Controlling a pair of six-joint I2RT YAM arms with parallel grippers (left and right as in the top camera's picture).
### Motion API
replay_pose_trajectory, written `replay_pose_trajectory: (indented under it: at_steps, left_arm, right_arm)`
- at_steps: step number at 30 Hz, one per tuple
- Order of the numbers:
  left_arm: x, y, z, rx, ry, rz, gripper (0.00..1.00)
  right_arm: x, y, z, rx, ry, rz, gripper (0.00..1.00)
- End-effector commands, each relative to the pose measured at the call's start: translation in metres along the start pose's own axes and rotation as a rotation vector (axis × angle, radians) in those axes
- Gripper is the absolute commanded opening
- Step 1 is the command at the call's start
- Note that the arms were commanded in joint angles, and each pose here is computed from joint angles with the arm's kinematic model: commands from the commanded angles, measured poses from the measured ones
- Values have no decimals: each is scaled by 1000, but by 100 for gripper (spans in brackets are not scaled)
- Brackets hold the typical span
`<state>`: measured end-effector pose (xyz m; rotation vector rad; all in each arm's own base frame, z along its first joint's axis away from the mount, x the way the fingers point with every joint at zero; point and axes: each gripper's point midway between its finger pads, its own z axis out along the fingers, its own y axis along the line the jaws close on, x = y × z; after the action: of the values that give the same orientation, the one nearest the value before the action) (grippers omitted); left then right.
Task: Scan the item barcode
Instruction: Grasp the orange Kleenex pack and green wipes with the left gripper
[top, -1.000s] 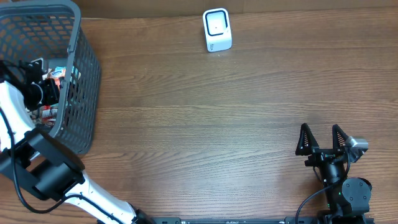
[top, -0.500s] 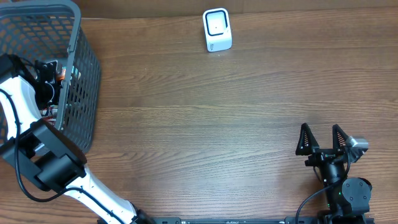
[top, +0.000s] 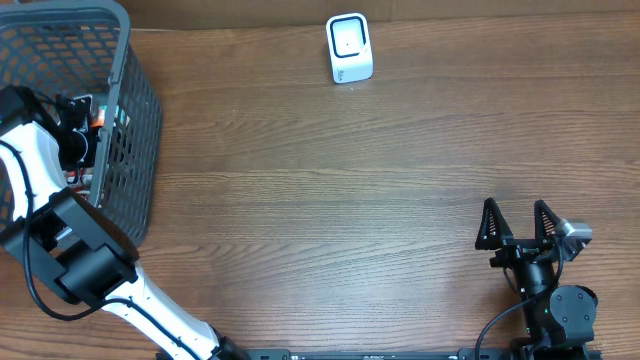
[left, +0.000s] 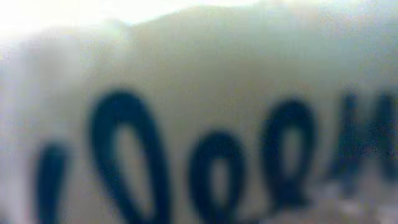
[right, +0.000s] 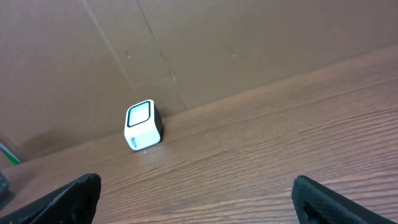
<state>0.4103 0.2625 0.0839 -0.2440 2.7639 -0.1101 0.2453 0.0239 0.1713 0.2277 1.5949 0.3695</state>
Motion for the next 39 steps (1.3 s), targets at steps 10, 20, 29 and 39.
replay_pose_trajectory:
  at_steps: [10,20,29,39]
  left_arm:
    - [-9,0,-4,-12,-26,-18,50]
    - [-33,-6,-64,-68,-156,-61,47]
    - [-52,-30,-177,-145,-384,-69,48]
    - [-39,-79,-305,-183,-650,-114,48]
  right_arm:
    - [1,-1,0,-3,-5,-3,100]
    - [1,-1,0,-3,-5,-3,100]
    - [1,-1,0,-3,-5,-3,100]
    - [1,-1,0,-3,-5,-3,100]
